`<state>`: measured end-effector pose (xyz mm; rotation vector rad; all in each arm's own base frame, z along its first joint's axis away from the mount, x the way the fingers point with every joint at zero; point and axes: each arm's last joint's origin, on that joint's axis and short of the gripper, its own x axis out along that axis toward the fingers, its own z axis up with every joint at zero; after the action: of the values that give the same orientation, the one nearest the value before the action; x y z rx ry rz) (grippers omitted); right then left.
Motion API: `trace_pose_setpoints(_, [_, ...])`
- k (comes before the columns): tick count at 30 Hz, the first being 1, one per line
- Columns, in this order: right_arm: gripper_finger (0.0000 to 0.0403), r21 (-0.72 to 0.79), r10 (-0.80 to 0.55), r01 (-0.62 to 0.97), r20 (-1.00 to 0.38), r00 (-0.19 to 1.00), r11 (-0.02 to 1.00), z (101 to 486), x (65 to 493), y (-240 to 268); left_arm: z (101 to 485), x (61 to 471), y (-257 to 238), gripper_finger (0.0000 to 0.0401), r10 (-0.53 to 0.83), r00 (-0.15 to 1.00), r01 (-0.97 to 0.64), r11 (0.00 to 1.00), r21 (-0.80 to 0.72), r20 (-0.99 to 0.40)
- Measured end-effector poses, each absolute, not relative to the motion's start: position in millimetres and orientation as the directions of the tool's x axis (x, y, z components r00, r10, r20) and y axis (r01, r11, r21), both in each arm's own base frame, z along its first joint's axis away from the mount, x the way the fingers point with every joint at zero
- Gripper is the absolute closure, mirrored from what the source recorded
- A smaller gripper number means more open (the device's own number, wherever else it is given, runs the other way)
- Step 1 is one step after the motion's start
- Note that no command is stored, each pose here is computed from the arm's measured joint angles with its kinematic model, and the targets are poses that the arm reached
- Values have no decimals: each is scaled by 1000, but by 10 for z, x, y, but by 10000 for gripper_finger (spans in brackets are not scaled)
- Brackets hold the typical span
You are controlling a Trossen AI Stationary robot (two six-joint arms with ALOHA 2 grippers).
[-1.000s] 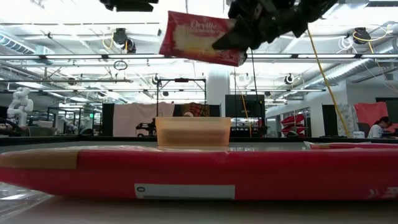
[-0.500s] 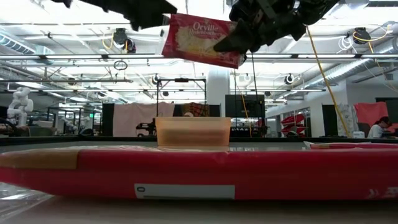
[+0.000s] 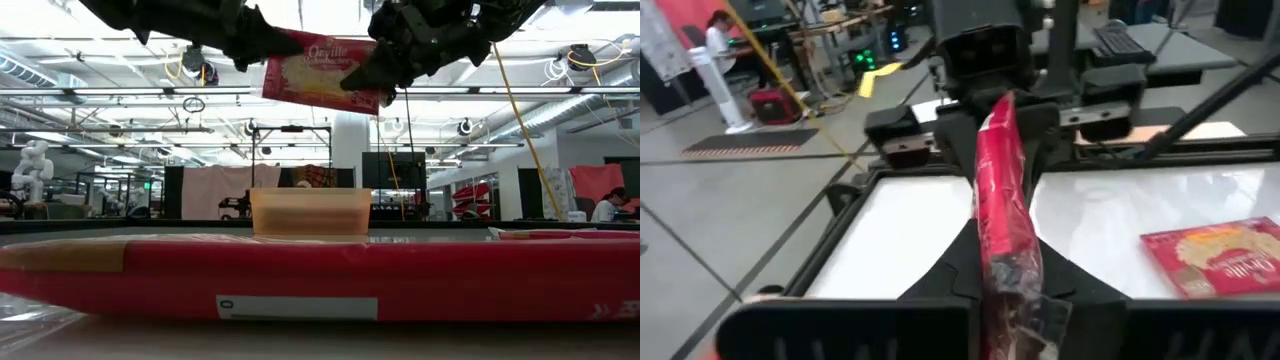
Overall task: Sort popcorn bags into baskets
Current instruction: Put the red popcorn bag into the orange bin
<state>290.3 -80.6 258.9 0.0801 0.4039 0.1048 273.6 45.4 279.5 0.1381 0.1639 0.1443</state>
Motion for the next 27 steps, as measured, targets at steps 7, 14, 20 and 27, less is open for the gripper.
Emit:
trace_pose_setpoints(7, [316,43,-87,125,-504,859,991,2507,2823,-912,2752,2639,762,365,172,963,-164,985,58,-208])
trace_pose_setpoints(14, [273,-61,-260,294,-658,707,954,2366,2694,-986,2734,2521,1070,385,212,953,-219,976,-8,-219])
trace_pose_setpoints(20, [275,-43,-245,303,-698,673,952,2327,2661,-972,2504,2583,1218,372,226,923,-267,959,-96,-312])
trace_pose_setpoints(27, [288,-22,-236,331,-746,622,943,2279,2614,-956,2196,2781,1296,383,209,907,-304,926,-224,-366])
